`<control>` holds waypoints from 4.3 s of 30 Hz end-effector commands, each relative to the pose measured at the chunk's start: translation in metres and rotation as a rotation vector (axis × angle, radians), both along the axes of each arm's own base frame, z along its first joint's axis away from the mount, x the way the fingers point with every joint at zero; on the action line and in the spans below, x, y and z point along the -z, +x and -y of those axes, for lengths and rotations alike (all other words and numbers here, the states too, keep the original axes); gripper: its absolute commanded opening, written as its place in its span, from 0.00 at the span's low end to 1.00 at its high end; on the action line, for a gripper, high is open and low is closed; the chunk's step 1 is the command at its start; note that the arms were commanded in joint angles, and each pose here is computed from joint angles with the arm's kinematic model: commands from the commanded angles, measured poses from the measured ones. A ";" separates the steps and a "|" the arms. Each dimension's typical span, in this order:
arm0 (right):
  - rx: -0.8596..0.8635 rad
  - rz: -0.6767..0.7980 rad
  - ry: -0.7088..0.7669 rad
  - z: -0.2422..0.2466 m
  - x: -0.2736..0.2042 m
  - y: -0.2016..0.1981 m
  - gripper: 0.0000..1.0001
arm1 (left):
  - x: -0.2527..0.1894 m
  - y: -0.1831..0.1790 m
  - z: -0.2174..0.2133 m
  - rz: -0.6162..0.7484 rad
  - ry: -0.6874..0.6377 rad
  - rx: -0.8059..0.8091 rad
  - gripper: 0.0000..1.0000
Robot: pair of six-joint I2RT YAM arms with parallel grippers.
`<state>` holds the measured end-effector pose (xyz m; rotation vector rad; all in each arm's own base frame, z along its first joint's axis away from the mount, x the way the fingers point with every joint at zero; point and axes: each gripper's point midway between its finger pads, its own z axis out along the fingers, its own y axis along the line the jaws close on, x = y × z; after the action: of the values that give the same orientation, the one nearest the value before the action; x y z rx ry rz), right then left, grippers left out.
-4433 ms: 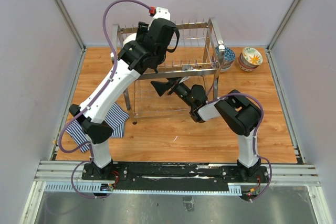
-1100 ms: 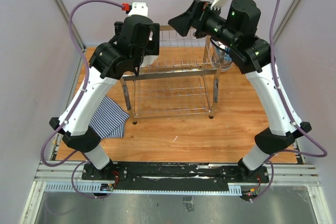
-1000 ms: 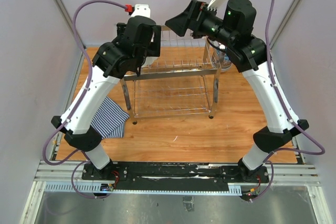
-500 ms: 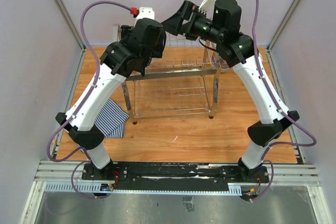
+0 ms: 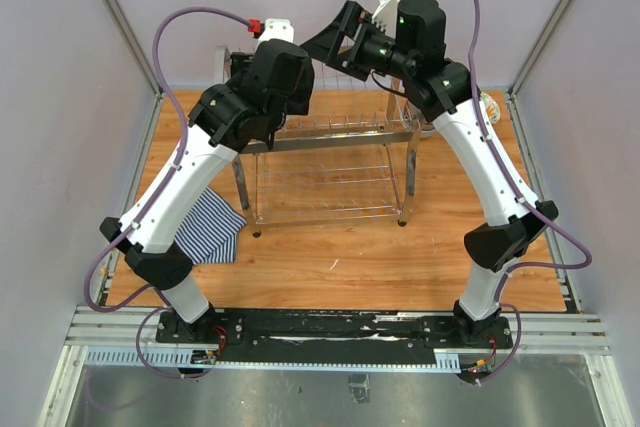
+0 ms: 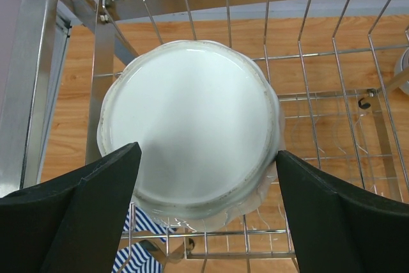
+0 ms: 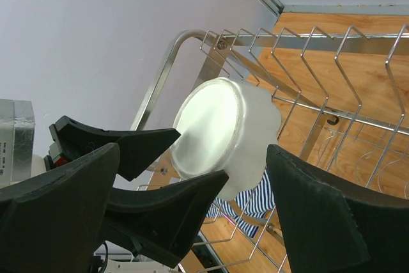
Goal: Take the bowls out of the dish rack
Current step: Adjust the bowl in the dish rack.
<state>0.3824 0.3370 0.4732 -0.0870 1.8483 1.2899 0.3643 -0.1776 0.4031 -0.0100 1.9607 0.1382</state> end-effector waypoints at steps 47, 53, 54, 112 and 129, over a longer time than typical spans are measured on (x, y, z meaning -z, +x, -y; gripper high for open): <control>-0.134 -0.208 0.003 -0.036 0.045 0.000 0.98 | -0.010 -0.018 -0.040 0.012 0.071 -0.098 0.57; -0.144 -0.218 0.016 -0.041 0.045 0.001 0.99 | -0.015 -0.020 -0.043 0.026 0.067 -0.107 0.57; -0.148 -0.220 0.017 -0.042 0.045 0.001 0.99 | -0.015 -0.020 -0.043 0.027 0.066 -0.107 0.57; -0.280 -0.242 0.173 -0.078 0.029 -0.011 0.98 | -0.018 -0.026 -0.017 0.051 0.008 0.110 0.74; -0.307 -0.224 0.229 -0.084 0.012 -0.015 0.99 | -0.019 -0.024 -0.008 0.051 0.071 0.198 0.84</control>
<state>0.3882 0.4109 0.4351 -0.0264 1.9875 1.6877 0.3410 -0.1722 0.4085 0.2188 1.9305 0.0927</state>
